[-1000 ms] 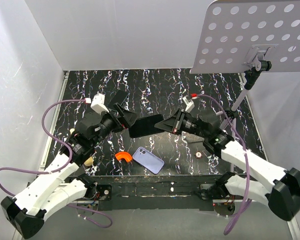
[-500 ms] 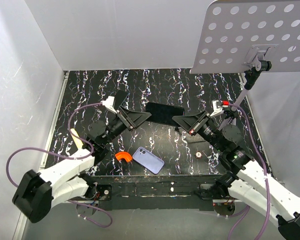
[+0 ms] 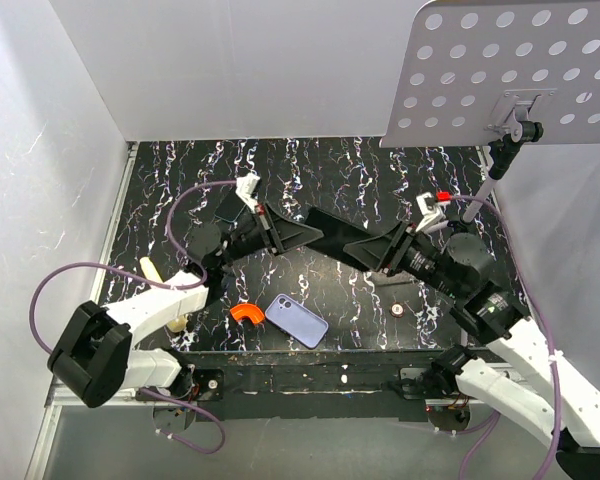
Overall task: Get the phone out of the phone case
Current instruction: Adjust the phone.
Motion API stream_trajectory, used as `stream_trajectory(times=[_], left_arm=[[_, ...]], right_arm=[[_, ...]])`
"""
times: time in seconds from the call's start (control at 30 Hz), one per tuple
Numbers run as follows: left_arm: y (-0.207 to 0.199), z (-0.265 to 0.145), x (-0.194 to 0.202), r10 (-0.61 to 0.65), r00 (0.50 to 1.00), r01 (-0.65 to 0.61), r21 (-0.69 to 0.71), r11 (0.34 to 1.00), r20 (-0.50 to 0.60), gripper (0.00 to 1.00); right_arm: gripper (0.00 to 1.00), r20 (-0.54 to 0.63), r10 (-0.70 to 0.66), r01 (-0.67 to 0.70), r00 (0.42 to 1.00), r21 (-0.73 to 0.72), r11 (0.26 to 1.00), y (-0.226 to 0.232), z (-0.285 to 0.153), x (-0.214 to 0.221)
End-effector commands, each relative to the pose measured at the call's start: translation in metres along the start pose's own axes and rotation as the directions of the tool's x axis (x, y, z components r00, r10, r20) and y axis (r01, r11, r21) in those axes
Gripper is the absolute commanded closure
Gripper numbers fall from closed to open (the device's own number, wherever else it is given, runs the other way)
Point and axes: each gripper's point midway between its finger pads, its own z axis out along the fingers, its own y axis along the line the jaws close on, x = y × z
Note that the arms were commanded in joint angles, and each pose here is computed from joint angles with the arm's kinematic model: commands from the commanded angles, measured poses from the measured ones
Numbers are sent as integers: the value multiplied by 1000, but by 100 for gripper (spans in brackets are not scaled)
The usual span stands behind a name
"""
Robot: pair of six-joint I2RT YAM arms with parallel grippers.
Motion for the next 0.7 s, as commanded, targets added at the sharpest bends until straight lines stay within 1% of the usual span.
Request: stream_trajectory(times=[0.0, 0.07, 0.13, 0.17, 0.27, 0.33, 0.4, 0.47, 0.53, 0.6, 0.63, 0.67], left_arm=[[-27, -1, 41, 192, 911, -145, 154, 977, -364, 100], [-20, -6, 53, 211, 855, -147, 171, 974, -473, 100], [-14, -12, 63, 196, 803, -111, 182, 977, -563, 100], [-15, -16, 68, 192, 777, -90, 197, 976, -599, 100], [-16, -21, 74, 182, 727, -52, 211, 976, -663, 100], [-17, -22, 77, 181, 695, -36, 218, 975, -696, 100], [-15, -21, 77, 162, 681, -30, 193, 981, -715, 100], [-15, -18, 75, 155, 674, -36, 178, 983, -722, 100], [-21, -16, 74, 170, 672, -44, 191, 981, -720, 100], [-24, -13, 72, 174, 677, -52, 190, 980, -715, 100], [-26, -11, 70, 186, 680, -61, 198, 978, -709, 100], [-26, -10, 69, 188, 686, -68, 195, 978, -703, 100]], right_arm=[[42, -388, -209, 275, 897, 122, 954, -34, -38, 50], [38, -490, -215, 305, 845, 111, 946, -38, -55, 64], [31, -540, -254, 314, 802, 20, 949, -26, -63, 72], [29, -559, -272, 314, 783, -22, 949, -19, -66, 74], [29, -606, -309, 279, 733, -147, 949, 1, -70, 82], [29, -614, -326, 234, 719, -228, 945, 17, -68, 83], [30, -621, -335, 178, 709, -302, 936, 34, -65, 84], [33, -621, -342, 145, 705, -346, 927, 43, -60, 83], [41, -638, -335, 122, 693, -355, 927, 45, -54, 83], [52, -650, -322, 110, 689, -345, 932, 45, -46, 82], [56, -648, -316, 96, 693, -352, 931, 47, -43, 81], [64, -645, -310, 84, 699, -356, 931, 47, -39, 81]])
